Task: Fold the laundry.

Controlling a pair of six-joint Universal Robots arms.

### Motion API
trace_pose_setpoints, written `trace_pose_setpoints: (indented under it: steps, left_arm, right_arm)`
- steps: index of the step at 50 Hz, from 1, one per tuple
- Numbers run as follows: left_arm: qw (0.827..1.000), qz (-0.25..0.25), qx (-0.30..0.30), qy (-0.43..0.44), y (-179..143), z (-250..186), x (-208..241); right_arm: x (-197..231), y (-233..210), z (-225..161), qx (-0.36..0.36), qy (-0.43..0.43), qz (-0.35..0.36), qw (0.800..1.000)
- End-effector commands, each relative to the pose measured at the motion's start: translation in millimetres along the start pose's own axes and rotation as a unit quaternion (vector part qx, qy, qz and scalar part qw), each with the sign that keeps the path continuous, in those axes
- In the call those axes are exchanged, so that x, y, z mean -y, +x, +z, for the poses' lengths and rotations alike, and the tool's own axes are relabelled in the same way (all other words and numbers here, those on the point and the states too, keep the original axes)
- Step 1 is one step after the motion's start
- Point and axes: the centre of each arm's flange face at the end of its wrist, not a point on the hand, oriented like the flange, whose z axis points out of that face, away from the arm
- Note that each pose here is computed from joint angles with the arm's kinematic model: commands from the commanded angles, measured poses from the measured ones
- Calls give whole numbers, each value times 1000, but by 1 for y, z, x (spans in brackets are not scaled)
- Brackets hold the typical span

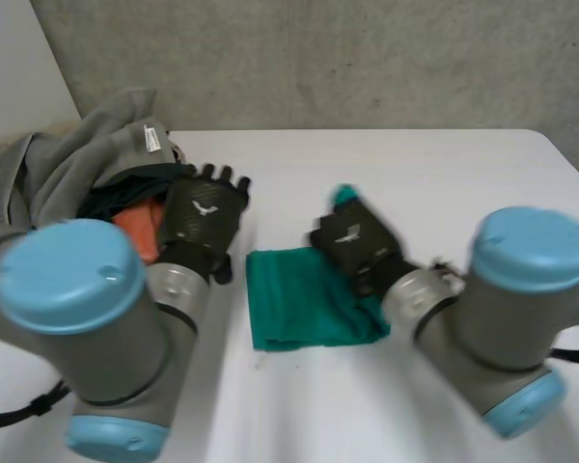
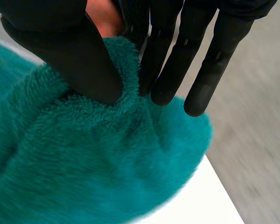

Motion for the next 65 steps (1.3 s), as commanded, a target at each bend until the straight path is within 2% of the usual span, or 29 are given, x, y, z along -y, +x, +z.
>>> trace_pose_setpoints:
  steps: [1,3,7,10,13,15,17,18,23,29,32,35,37,43,47,53,57,65]
  left_arm:
    - [1000,-4,19,-7,-17,-6,-5]
    - [1000,-11,20,-5,-18,-4,-4]
    - [999,-37,21,4,-19,0,0]
    - [998,-59,25,22,-20,6,9]
    - [996,-84,18,35,-14,15,14]
    - [994,-95,2,44,-7,19,18]
    - [991,-112,-40,60,11,22,26]
    - [986,-127,-79,67,27,21,29]
    - [982,-145,-112,35,50,21,17]
    - [987,-110,-64,-96,56,16,-34]
    - [986,-95,-47,-127,56,13,-48]
    - [984,-81,-42,-151,58,12,-60]
    - [984,-71,-42,-160,57,13,-64]
    - [984,-49,-58,-164,59,12,-65]
    - [985,-55,-77,-144,60,11,-52]
    - [990,-84,-92,-66,42,7,1]
    - [989,-94,-106,-33,35,4,20]
    - [984,-110,-139,-4,13,11,31]
  right_arm:
    - [0,-66,13,77,6,2,997]
    - [0,-66,14,79,8,9,997]
    - [10,-53,13,62,19,76,995]
    - [16,0,11,-2,28,163,986]
    - [8,53,3,-61,28,250,966]
    - [3,69,-4,-77,15,297,952]
    - [-8,76,-8,-79,-18,332,940]
    - [-10,76,-9,-78,-27,336,938]
    - [-29,64,0,-54,-81,353,931]
    - [-55,43,21,7,-125,375,918]
    - [-69,32,28,28,-144,381,913]
    - [-78,27,33,33,-154,366,917]
    - [-83,21,36,35,-163,337,927]
    - [-85,32,34,-10,-187,244,951]
    - [-70,47,26,-46,-174,222,958]
    - [-53,61,10,-89,-128,226,962]
    - [-47,69,-7,-128,-101,257,952]
    - [-75,56,-35,-138,-150,370,906]
